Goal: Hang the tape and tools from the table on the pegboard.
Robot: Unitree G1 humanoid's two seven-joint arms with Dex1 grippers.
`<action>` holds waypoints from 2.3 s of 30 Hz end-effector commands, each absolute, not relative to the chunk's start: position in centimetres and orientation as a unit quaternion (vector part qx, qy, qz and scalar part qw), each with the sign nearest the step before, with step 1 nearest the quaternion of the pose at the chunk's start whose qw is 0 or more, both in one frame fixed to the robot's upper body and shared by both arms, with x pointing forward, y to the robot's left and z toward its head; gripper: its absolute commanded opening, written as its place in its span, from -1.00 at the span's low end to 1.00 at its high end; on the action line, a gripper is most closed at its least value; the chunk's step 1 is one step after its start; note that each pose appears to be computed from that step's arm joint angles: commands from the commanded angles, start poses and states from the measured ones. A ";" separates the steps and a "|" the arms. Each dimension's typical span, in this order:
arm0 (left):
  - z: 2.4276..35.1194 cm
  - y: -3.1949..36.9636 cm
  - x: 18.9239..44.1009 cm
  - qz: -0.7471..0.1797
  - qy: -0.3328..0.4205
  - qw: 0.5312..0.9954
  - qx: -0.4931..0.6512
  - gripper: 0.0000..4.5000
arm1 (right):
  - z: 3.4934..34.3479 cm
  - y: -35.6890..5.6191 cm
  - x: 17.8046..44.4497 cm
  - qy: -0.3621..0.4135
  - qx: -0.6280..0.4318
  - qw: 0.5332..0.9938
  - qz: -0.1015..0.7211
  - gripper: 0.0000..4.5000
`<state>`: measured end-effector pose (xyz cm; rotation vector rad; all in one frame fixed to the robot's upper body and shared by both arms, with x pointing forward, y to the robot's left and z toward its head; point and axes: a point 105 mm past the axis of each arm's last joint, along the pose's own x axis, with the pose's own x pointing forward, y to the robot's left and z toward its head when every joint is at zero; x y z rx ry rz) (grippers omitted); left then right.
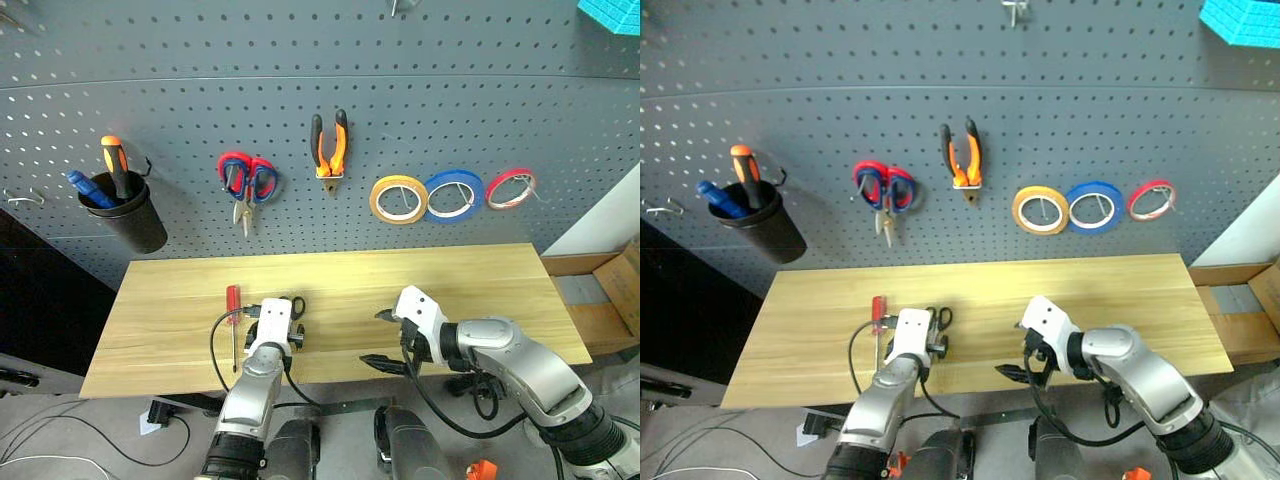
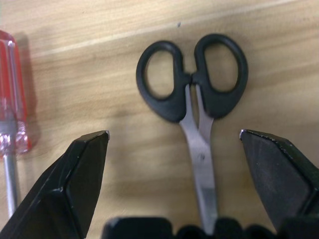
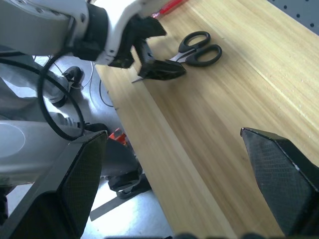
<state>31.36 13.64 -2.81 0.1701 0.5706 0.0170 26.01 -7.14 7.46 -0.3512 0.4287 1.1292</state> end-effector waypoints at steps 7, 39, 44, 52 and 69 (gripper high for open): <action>-5.6 14.6 29.5 0.023 0.366 0.925 0.096 -0.04 | 8.5 -6.7 25.8 0.180 -0.167 0.814 0.526 1.00; 16.4 16.5 28.0 -0.037 -0.226 0.949 0.217 -0.88 | 21.2 -0.7 26.1 -0.044 -0.122 0.762 0.635 1.00; 18.1 15.4 27.2 -0.039 -0.266 0.932 0.243 -0.88 | 20.4 -0.4 26.2 -0.038 -0.137 0.754 0.641 1.00; 19.2 16.5 27.5 0.012 -0.268 0.937 0.222 -0.88 | 22.3 0.3 26.8 -0.078 -0.127 0.759 0.634 1.00; 18.7 16.8 29.2 0.036 -0.246 0.951 0.186 -0.88 | 26.5 0.7 29.2 -0.158 -0.087 0.806 0.564 1.00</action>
